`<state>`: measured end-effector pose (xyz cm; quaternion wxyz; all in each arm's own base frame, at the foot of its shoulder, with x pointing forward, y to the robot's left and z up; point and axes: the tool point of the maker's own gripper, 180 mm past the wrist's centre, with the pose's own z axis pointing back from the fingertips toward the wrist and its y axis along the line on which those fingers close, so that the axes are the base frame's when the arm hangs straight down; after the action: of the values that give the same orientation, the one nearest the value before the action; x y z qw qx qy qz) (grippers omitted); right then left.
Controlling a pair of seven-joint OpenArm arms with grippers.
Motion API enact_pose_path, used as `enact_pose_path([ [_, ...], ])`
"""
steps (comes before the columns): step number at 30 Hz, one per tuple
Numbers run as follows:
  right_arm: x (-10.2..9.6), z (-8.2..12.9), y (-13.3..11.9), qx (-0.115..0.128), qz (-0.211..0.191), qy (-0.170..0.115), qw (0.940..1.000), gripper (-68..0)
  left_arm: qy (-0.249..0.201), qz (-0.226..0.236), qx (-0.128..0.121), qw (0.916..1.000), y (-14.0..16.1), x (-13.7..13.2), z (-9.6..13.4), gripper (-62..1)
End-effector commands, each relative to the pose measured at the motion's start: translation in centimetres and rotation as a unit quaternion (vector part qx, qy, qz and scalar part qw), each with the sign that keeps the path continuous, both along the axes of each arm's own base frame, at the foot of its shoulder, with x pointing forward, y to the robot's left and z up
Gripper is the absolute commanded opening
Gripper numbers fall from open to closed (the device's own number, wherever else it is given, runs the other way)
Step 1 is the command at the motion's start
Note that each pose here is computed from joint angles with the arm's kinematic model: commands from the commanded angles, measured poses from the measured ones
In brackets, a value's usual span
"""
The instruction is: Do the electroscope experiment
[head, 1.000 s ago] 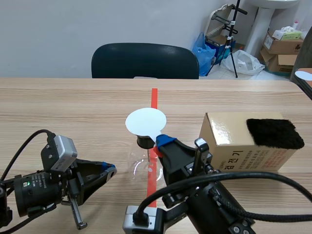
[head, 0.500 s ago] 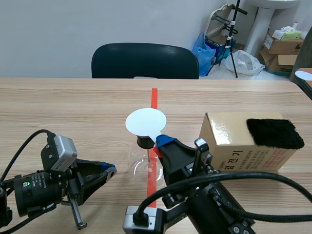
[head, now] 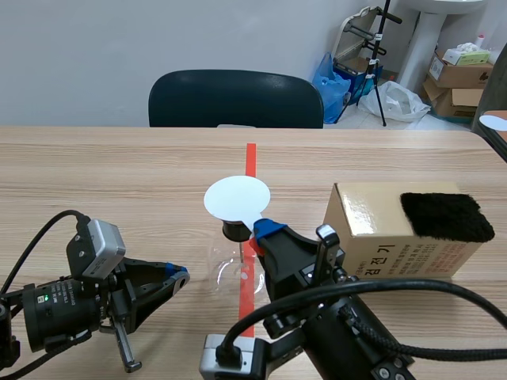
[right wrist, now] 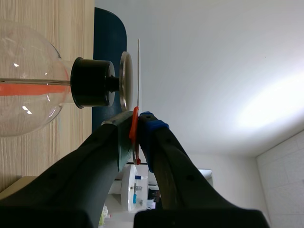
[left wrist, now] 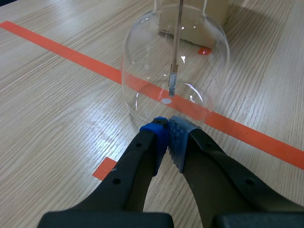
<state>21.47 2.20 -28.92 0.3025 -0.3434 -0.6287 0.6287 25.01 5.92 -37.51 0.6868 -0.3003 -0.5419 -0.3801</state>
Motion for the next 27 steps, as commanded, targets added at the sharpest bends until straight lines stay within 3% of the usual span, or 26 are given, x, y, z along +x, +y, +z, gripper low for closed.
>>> enact_pose_path([
  [1, 0.6, 0.8, -0.1, 0.006, -0.005, -0.014, 0.9999, -66.5, -0.014, 0.002, -0.018, 0.9997, -0.3, 0.5, 1.1, -57.7],
  [6, 1.2, 0.8, -0.9, 0.008, -0.034, -0.015, 0.9993, -66.5, -0.014, 0.002, -0.018, 0.9997, -0.3, 0.5, 1.1, -57.7],
  [12, 2.4, 1.0, -3.2, 0.013, -0.106, -0.016, 0.9941, -66.5, -0.014, 0.002, -0.018, 0.9997, -0.3, 0.5, 1.1, -57.7],
  [20, 3.5, 1.1, -6.7, 0.019, -0.205, -0.018, 0.9784, -66.5, -0.014, 0.002, -0.018, 0.9997, -0.3, 0.5, 1.1, -57.7],
  [27, 3.7, 1.1, -8.5, 0.022, -0.255, -0.019, 0.9665, -66.5, -0.014, 0.002, -0.018, 0.9997, -0.3, 0.5, 1.1, -57.7],
])
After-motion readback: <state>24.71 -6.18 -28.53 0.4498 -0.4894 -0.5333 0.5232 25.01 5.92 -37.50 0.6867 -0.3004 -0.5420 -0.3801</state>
